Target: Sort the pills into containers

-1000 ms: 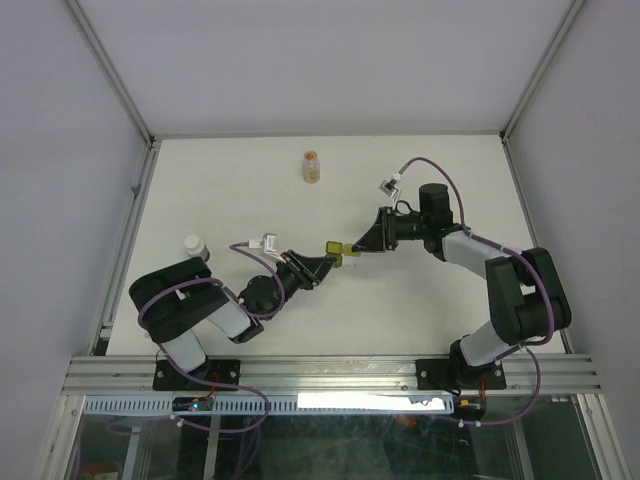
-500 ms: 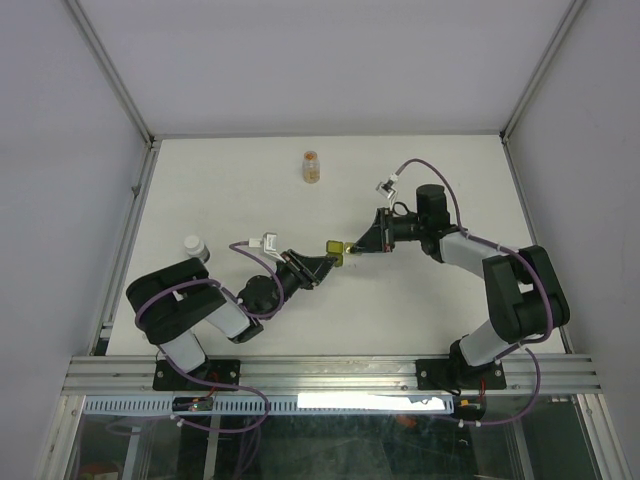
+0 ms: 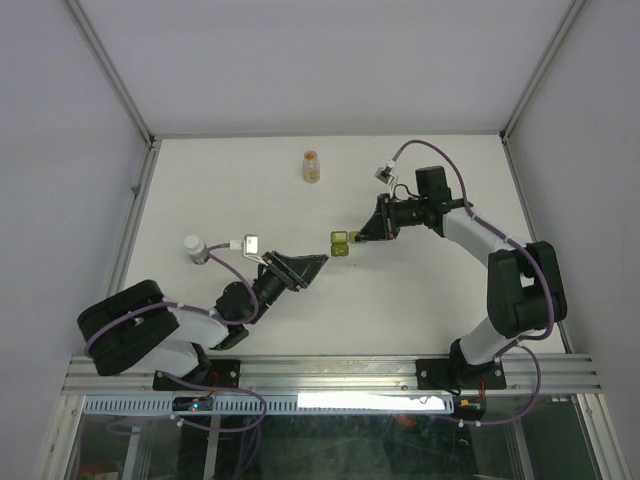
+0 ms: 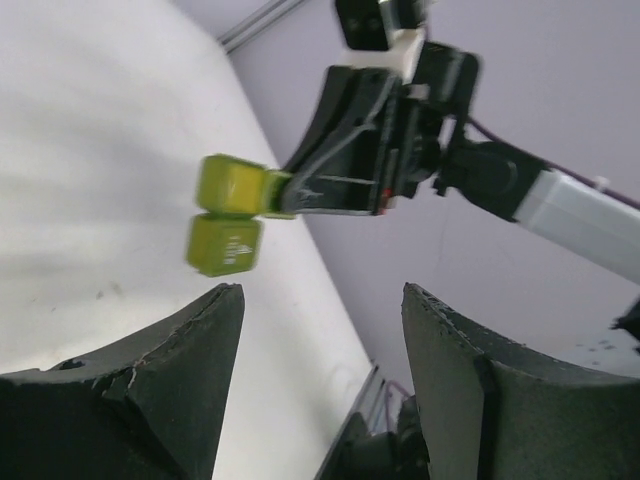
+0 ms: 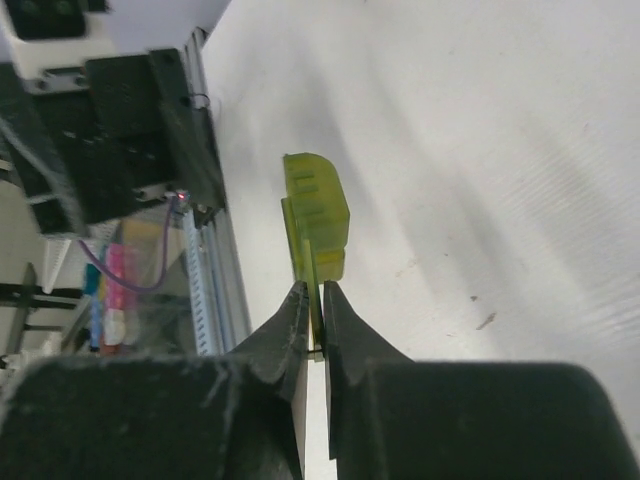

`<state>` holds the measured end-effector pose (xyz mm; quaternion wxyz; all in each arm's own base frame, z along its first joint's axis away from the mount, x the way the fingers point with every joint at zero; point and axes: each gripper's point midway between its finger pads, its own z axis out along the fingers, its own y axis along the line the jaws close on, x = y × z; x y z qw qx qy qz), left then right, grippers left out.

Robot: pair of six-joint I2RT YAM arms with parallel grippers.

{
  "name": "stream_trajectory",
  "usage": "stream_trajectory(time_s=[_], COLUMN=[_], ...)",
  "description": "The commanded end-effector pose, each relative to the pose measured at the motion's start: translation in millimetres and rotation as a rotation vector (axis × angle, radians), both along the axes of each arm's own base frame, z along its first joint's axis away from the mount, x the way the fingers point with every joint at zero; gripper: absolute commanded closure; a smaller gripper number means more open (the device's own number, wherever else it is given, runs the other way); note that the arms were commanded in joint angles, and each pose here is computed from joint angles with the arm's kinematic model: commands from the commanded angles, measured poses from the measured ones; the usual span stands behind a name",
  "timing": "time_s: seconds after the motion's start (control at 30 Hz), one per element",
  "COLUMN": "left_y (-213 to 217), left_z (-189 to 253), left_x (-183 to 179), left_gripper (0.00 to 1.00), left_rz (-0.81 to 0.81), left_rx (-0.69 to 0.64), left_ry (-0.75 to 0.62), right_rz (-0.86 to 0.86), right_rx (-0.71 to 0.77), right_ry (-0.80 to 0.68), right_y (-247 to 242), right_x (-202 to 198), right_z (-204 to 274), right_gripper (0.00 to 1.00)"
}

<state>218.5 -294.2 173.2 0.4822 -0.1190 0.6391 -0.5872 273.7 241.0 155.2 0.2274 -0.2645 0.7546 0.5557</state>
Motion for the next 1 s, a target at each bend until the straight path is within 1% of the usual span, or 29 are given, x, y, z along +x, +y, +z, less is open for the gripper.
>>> stream_trajectory(time_s=[0.0, 0.2, 0.27, 0.37, 0.47, 0.53, 0.7, 0.77, 0.83, 0.9, 0.93, 0.97], left_y=[14.5, 32.7, 39.5, 50.3, 58.7, 62.2, 62.7, 60.3, 58.4, 56.5, 55.4, 54.6], left_z=[27.0, 33.3, 27.3, 27.1, 27.4, 26.2, 23.9, 22.7, 20.6, 17.6, 16.1, 13.6], left_x=[-5.4, -17.8, -22.5, -28.2, -33.2, -36.0, -41.1, -42.8, -42.9, -42.5, -42.2, -41.5], left_gripper=[0.35, 0.36, 0.41, 0.45, 0.46, 0.46, 0.46, 0.46, 0.46, 0.47, 0.49, 0.5], left_rz=[0.018, 0.017, 0.012, 0.017, 0.021, 0.019, -0.003, -0.019, -0.027, -0.034, -0.038, -0.04], left_rx=[0.04, 0.217, 0.293, 0.333, 0.344, 0.348, 0.349, 0.357, 0.366, 0.377, 0.383, 0.392], left_ry=[-0.1, -0.179, -0.203, -0.222, -0.232, -0.234, -0.24, -0.246, -0.245, -0.241, -0.239, -0.233], right_rz=[0.104, 0.311, 0.398, 0.524, 0.628, 0.676, 0.756, 0.761, 0.749, 0.715, 0.695, 0.669], right_rx=[-0.132, -0.323, -0.382, -0.472, -0.504, -0.537, -0.583, -0.594, -0.611, -0.633, -0.643, -0.656], right_ry=[-0.038, -0.031, -0.024, 0.038, 0.096, 0.098, 0.115, 0.107, 0.094, 0.061, 0.036, 0.001], right_y=[-13.0, -29.5, -33.1, -36.3, -32.2, -27.8, -13.8, -7.7, -2.4, 2.4, 4.5, 6.3], right_x=[-9.9, -24.5, -28.9, -39.7, -51.1, -55.9, -58.9, -53.7, -44.1, -31.0, -23.9, -15.4], right_z=[-11.0, -29.4, -37.9, -52.8, -62.3, -70.9, -84.2, -87.3, -90.2, -90.4, -88.9, -86.9], right_gripper=[1.0, 1.0, 1.0, 1.0, 1.0, 1.0, 0.95, 0.89, 0.74, 0.56, 0.49, 0.46])
